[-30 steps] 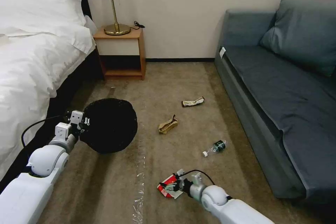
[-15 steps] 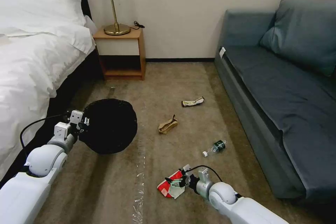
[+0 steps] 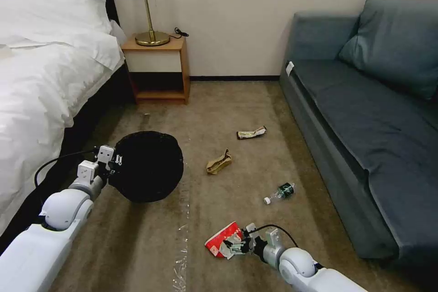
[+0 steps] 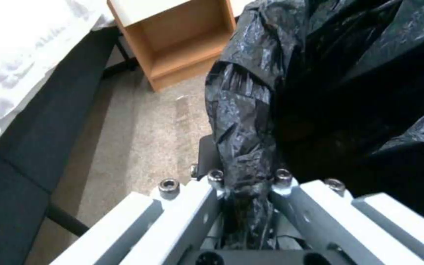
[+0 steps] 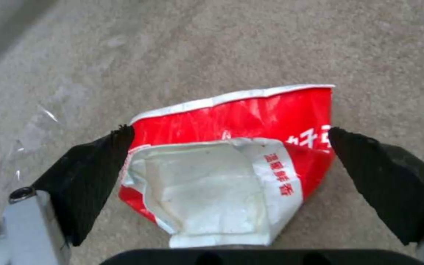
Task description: Pick up the trash bin, then pick up the garbage on the floor and place it into the trash bin.
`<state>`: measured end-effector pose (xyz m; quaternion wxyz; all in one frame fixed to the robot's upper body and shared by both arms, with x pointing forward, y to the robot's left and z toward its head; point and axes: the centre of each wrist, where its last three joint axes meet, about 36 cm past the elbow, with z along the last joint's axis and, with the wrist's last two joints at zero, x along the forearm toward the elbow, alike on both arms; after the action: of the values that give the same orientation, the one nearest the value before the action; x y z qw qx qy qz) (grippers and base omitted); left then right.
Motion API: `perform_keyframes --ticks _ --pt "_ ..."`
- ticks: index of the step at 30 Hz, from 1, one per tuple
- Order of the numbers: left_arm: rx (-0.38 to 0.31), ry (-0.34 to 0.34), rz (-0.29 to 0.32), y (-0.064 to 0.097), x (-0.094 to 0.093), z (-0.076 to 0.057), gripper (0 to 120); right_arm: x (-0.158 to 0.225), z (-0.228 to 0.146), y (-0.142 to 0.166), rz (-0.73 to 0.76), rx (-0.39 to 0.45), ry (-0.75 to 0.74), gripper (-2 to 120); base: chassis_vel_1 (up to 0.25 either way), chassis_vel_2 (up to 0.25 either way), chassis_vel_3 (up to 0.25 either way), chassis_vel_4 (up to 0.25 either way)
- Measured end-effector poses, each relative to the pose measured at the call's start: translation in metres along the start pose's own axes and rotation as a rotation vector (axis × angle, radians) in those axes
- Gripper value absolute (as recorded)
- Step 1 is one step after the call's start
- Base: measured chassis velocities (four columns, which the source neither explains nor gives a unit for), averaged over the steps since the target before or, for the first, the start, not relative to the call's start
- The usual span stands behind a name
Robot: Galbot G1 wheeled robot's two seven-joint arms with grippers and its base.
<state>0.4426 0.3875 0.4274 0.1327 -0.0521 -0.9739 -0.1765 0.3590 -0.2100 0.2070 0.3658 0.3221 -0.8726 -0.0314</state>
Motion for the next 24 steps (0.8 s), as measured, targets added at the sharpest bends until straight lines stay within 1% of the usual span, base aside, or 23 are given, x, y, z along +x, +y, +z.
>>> perform_keyframes --ticks 6,11,16,24 --pt "-0.003 0.004 0.005 -0.001 0.0 0.001 1 -0.008 0.005 0.004 -0.003 -0.004 -0.009 100 0.0 0.0 0.0 0.0" --pt "-0.003 0.003 0.007 -0.002 0.0 0.0 1 -0.004 0.008 0.0 0.003 -0.004 -0.006 100 0.0 0.0 0.0 0.0" --pt "0.006 0.002 0.012 -0.006 0.0 0.001 1 0.002 0.016 -0.005 0.008 -0.001 0.007 100 0.0 0.0 0.0 0.0" --pt "0.006 0.005 0.013 -0.006 -0.001 0.002 1 -0.003 0.03 -0.001 -0.003 -0.004 0.015 100 0.0 0.0 0.0 0.0"
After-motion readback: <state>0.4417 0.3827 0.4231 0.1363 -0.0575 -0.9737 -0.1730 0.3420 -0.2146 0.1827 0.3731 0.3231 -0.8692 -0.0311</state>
